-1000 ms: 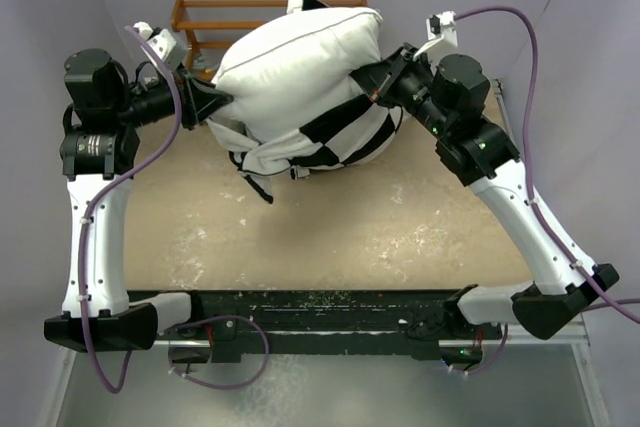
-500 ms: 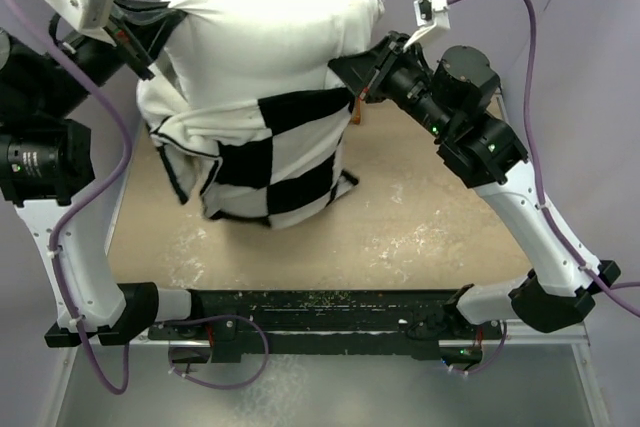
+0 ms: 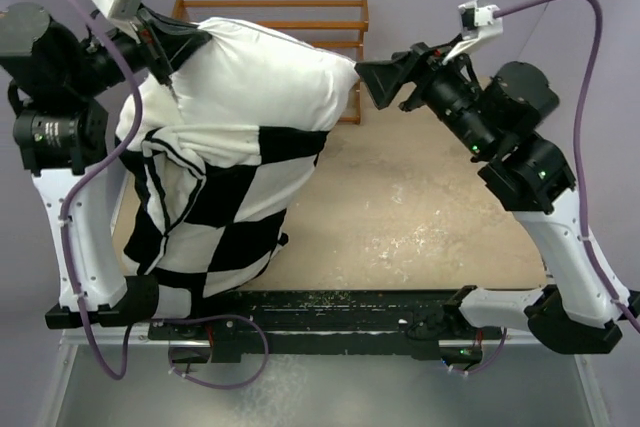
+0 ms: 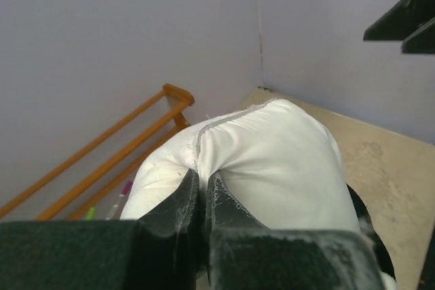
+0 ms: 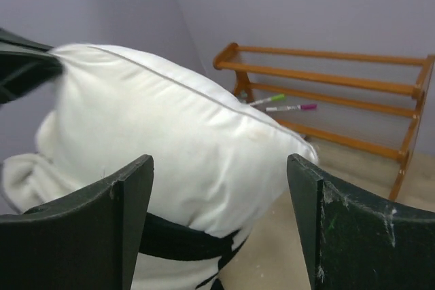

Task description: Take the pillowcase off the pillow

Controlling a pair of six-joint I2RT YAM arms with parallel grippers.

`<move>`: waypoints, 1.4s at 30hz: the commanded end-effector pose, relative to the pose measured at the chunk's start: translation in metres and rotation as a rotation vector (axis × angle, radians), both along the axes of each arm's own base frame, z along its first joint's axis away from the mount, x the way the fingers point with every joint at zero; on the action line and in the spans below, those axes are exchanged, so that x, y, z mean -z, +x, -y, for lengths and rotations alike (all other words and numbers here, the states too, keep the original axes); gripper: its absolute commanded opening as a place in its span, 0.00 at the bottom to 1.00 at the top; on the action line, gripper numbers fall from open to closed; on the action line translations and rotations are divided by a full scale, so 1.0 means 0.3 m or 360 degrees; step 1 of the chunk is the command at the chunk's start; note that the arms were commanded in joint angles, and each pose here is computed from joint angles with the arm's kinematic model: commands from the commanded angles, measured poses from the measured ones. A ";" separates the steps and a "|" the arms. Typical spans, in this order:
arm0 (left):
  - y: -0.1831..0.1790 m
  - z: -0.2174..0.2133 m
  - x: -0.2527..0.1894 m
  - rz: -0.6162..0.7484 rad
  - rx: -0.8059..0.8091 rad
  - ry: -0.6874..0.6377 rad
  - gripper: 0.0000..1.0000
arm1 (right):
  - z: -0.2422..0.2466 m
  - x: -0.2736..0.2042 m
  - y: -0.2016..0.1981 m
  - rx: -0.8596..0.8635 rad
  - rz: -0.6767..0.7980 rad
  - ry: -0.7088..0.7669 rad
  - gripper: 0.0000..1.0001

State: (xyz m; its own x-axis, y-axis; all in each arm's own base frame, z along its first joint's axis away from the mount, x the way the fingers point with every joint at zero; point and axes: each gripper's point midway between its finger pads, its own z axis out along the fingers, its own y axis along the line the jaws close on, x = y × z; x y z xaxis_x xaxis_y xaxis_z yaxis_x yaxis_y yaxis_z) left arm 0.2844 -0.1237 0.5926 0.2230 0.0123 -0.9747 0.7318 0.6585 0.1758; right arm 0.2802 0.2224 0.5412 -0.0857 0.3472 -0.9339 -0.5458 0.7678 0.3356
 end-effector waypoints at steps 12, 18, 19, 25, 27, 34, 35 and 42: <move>-0.131 0.203 0.168 -0.0351 0.0657 0.0021 0.00 | -0.362 -0.081 -0.079 -0.0911 0.0503 -0.0387 0.94; -0.168 0.213 0.171 -0.0332 0.0699 0.0051 0.00 | -0.414 -0.030 -0.052 -0.1015 0.0521 -0.0527 0.97; -0.171 0.212 0.173 -0.0331 0.0699 0.0056 0.00 | -0.421 -0.010 -0.047 -0.1031 0.0512 -0.0558 0.98; -0.224 0.213 0.155 -0.0294 0.0752 0.0081 0.00 | -0.440 0.088 -0.037 -0.1119 0.0492 -0.0700 0.99; -0.244 0.213 0.142 -0.0269 0.0768 0.0084 0.00 | -0.472 0.117 -0.061 -0.1239 0.0469 -0.0679 0.97; -0.300 0.207 0.095 -0.0157 0.0760 0.0103 0.00 | -0.611 0.290 -0.184 -0.1577 0.0294 -0.0700 0.67; -0.301 0.205 0.090 -0.0141 0.0744 0.0103 0.00 | -0.623 0.298 -0.190 -0.1581 0.0270 -0.0711 0.53; -0.228 0.166 0.084 -0.0092 0.0471 0.0109 1.00 | -0.438 -0.061 0.028 -0.0755 0.0439 -0.0437 0.00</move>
